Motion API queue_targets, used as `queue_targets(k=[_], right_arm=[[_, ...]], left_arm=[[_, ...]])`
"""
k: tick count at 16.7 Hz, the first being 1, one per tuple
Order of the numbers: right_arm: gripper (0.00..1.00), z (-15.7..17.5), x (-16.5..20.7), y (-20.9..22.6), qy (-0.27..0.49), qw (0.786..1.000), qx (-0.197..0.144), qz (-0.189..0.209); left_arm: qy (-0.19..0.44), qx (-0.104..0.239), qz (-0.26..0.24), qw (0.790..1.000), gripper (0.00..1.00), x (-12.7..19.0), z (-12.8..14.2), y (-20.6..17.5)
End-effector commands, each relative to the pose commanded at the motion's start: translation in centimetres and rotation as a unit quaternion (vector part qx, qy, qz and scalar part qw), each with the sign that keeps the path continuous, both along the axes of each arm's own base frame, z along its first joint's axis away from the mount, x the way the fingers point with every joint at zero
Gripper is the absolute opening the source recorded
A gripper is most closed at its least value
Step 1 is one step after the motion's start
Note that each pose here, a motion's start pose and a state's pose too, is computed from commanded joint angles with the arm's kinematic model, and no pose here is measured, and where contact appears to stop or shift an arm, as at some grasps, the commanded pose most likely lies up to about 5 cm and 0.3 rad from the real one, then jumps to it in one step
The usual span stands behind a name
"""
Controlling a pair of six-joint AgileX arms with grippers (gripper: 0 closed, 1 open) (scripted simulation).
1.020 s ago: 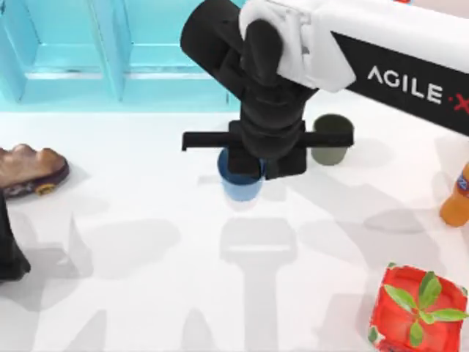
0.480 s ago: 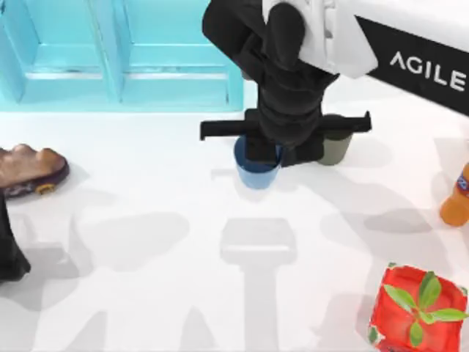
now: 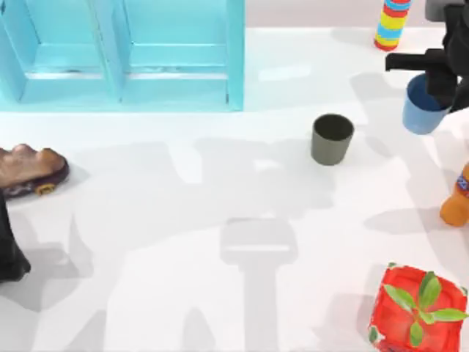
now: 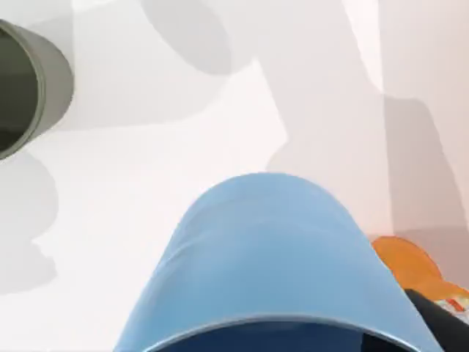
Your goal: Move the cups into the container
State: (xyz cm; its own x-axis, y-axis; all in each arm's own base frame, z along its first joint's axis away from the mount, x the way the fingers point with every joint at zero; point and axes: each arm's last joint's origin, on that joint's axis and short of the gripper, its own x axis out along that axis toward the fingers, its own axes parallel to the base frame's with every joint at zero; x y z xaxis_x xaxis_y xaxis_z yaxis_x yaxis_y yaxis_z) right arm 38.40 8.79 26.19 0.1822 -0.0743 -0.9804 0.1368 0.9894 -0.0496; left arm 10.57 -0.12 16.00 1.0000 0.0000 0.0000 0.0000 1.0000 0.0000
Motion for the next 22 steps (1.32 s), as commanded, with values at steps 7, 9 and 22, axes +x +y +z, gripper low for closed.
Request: queue_targets(k=[7, 9, 22], right_arm=[[0.0, 1.3, -4.8, -18.6, 0.056, 0.997, -0.038, -0.025], [0.0, 0.6, -7.5, -22.2, 0.098, 0.995, -0.023, -0.001], [0.0, 1.7, -16.6, -27.2, 0.09, 0.993, 0.044, 0.062]], left_arm=[[0.0, 0.0, 0.0, 1.0, 1.0, 0.0, 0.0, 0.0], [0.0, 0.0, 0.0, 1.0, 1.0, 0.0, 0.0, 0.0], [0.0, 0.0, 0.0, 1.0, 1.0, 0.0, 0.0, 0.0]])
